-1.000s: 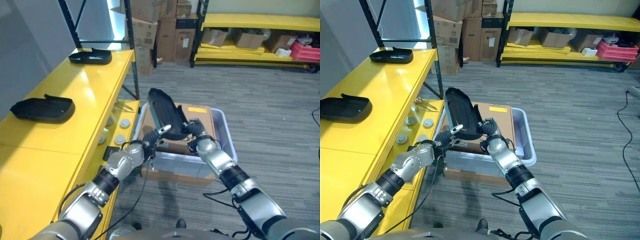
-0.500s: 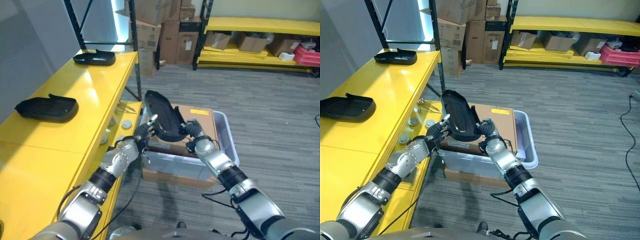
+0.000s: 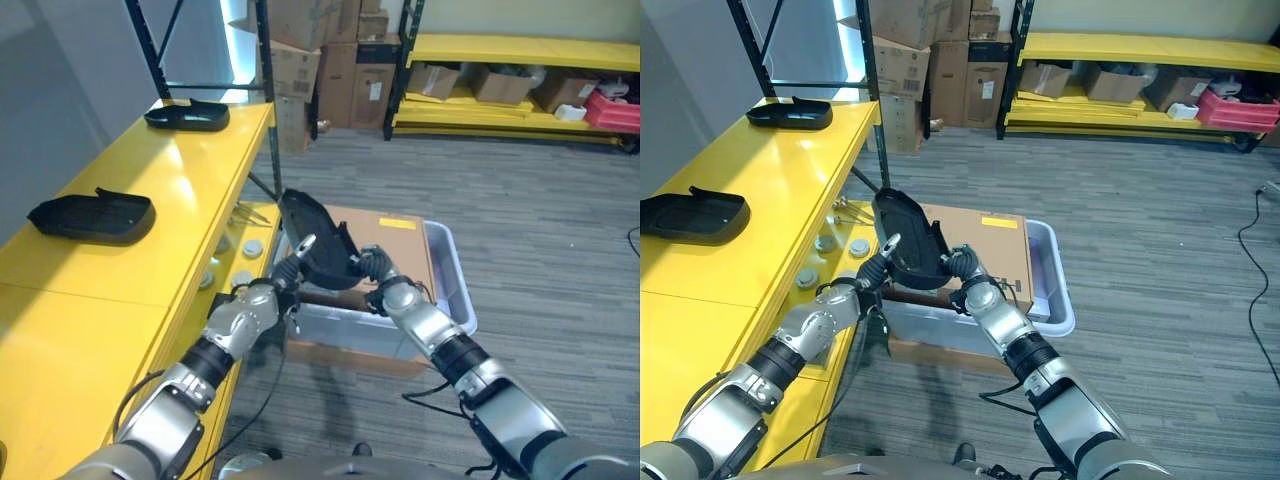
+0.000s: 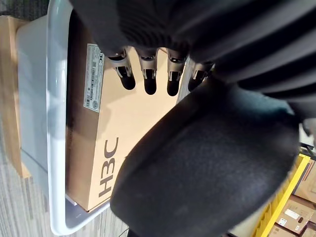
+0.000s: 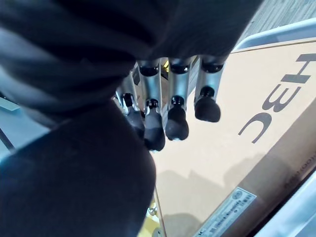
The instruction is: Move parts from the plastic box to the shelf.
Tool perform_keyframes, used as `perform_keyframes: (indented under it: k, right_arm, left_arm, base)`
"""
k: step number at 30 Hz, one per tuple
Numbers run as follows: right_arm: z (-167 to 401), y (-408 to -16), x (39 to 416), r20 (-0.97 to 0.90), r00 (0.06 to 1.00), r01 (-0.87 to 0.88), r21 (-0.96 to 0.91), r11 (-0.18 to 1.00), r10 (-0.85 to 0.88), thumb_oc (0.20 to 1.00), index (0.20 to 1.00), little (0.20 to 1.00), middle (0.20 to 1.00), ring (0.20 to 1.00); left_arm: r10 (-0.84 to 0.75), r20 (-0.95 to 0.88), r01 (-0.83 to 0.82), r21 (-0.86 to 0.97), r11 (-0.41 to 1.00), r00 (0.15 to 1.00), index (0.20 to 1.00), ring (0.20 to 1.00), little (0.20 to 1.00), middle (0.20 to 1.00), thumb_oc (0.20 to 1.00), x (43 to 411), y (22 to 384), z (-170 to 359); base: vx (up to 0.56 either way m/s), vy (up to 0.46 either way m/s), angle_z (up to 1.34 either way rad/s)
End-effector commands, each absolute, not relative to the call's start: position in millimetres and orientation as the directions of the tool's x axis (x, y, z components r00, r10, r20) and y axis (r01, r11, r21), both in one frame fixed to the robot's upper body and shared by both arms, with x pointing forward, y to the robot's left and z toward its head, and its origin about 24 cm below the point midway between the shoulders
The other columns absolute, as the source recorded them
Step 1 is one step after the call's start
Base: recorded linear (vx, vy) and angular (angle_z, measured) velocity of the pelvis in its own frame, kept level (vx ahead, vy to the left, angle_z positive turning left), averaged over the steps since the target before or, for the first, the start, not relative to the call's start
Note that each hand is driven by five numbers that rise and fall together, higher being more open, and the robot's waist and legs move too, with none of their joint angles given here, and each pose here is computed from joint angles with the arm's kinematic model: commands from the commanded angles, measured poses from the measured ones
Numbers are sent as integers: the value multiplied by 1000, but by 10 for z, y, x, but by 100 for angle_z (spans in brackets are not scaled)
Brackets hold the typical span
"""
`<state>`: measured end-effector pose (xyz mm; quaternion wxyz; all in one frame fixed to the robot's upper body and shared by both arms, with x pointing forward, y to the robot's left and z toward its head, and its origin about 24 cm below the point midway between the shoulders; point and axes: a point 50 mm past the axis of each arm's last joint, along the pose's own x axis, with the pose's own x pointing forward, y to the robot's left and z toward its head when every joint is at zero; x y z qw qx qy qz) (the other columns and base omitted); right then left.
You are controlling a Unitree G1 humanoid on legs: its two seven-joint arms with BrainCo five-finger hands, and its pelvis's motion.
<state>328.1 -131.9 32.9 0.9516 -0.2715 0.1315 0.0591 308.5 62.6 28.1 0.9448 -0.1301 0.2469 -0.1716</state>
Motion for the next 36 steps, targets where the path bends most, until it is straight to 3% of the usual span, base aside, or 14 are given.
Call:
perform_keyframes:
  k: [1,4,5,6,20,29,33,34,35,36]
  right_arm:
    - [754,-914,3445,-123,968,-250,-525,814,218,200,200,200,200,200]
    - [742,-863,3420,-125,964,-264,-527,808,234,200,200,200,200,200]
    - [734,-853,3414,-124,965,-261,-526,809,231,200,200,200,200,200]
    - [732,-857,3415,-124,966,-259,-525,811,228,200,200,200,200,200]
    - [754,-914,3455,-159,970,-240,-465,852,185,200,200,200,200,200]
    - [664,-944,3451,-214,965,-221,-343,913,153,200,200,200,200,200]
    - [670,-908,3448,-235,960,-200,-207,958,150,200,200,200,200,200]
    - [678,-904,3448,-241,959,-189,-158,969,148,266,266,266,266,266]
    - [681,-898,3451,-245,958,-182,-128,975,147,752,752,752,752,752]
    - [687,-894,3453,-246,959,-167,-86,982,141,1000,1000,1000,1000,1000]
  left_arm:
    - [-462,-346,361,-319,877,817,1000,1000,1000,1000,1000,3153,266,467]
    - [-469,-315,397,-268,878,825,1000,1000,1000,1000,1000,3165,278,495]
    - [-463,-299,413,-217,884,834,235,235,235,235,235,3179,301,510]
    - [-462,-280,426,-184,886,841,200,200,200,200,200,3191,310,529]
    - [-567,-135,575,28,818,813,200,200,200,200,200,3246,288,979]
    - [-642,-84,646,19,763,762,200,200,200,200,200,3209,199,1084]
    - [-648,17,648,-22,761,761,200,200,200,200,200,3152,136,1261]
    - [-635,34,636,-36,771,772,200,200,200,200,200,3152,148,1312]
    - [-625,49,627,-43,778,779,200,200,200,200,200,3152,150,1353]
    - [-617,65,620,-52,783,784,200,200,200,200,200,3153,150,1388]
  base:
    - [0,0,0]
    - [0,0,0]
    - [0,0,0]
    - [0,0,0]
    - [0,0,0]
    - [0,0,0]
    - [0,0,0]
    - [0,0,0]
    - [0,0,0]
    - [0,0,0]
